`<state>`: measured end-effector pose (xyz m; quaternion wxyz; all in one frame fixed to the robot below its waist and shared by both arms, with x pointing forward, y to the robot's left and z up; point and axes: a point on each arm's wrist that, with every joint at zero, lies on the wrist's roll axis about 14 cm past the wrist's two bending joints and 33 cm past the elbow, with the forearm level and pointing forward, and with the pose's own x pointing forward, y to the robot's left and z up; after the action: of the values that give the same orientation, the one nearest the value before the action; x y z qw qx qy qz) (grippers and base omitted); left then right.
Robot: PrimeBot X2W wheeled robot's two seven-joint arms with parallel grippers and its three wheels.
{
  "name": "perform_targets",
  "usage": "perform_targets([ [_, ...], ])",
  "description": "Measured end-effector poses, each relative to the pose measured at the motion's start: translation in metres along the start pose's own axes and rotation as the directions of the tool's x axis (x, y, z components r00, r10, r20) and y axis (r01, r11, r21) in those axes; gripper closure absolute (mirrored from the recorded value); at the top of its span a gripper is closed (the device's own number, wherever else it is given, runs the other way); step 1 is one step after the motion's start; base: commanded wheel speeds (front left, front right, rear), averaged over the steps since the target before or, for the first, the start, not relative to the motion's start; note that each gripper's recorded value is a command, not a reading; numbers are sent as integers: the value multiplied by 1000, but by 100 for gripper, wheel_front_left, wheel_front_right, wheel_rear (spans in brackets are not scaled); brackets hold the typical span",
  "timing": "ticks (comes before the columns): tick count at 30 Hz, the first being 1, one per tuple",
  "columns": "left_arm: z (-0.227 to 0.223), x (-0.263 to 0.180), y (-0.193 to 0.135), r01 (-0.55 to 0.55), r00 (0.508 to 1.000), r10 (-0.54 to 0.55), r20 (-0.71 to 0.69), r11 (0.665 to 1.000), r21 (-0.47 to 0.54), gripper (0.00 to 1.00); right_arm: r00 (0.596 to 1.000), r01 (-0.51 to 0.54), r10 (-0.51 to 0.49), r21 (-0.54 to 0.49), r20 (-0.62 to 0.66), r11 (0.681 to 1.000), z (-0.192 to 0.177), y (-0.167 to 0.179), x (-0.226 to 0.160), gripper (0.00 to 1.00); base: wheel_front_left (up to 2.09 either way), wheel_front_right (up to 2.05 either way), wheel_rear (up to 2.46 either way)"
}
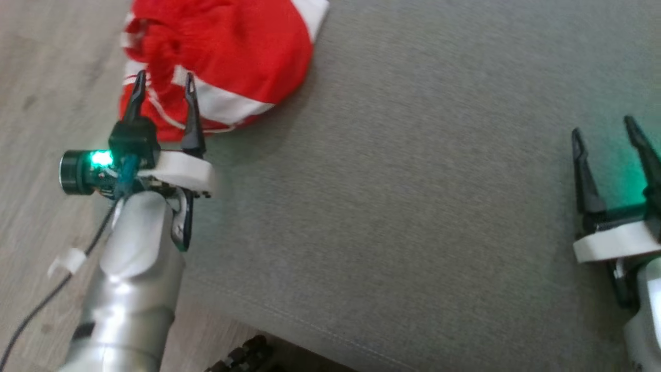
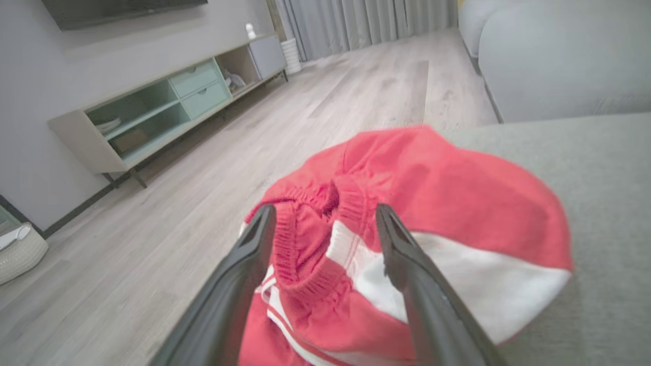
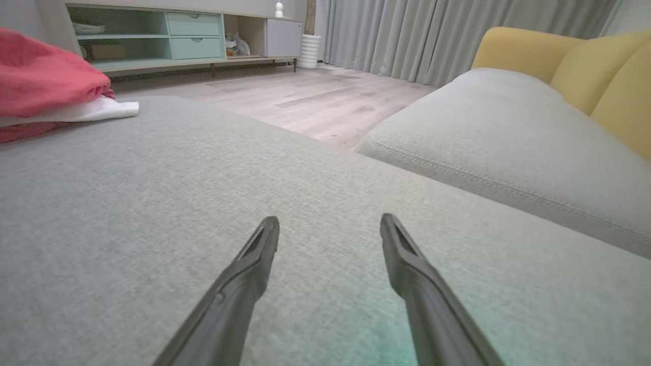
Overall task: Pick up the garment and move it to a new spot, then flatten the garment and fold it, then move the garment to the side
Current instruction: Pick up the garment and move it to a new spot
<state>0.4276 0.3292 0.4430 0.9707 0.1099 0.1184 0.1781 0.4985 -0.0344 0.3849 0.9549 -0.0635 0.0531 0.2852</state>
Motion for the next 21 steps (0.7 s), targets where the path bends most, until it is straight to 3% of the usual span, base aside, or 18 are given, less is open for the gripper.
perform_targets([
  [10, -53, 34, -30, 64, 979, -59, -193, 998, 19, 0, 996, 88, -88, -1, -3, 996, -12, -35, -9, 0, 0, 0, 0],
  [12, -59, 35, -35, 75, 975, -69, -209, 997, 20, 100, 995, 96, -96, -1, 2, 995, -12, -38, -9, 0, 0, 0, 0],
  [17, -51, 38, -41, 101, 978, -97, -184, 995, 13, 100, 994, 109, -109, -2, 5, 994, -10, -42, -10, 0, 0, 0, 0],
  [21, 4, 48, -39, 115, 993, -114, -13, 993, 41, 100, 992, 125, -125, 8, 1, 992, -4, -41, -15, 0, 0, 0, 0],
])
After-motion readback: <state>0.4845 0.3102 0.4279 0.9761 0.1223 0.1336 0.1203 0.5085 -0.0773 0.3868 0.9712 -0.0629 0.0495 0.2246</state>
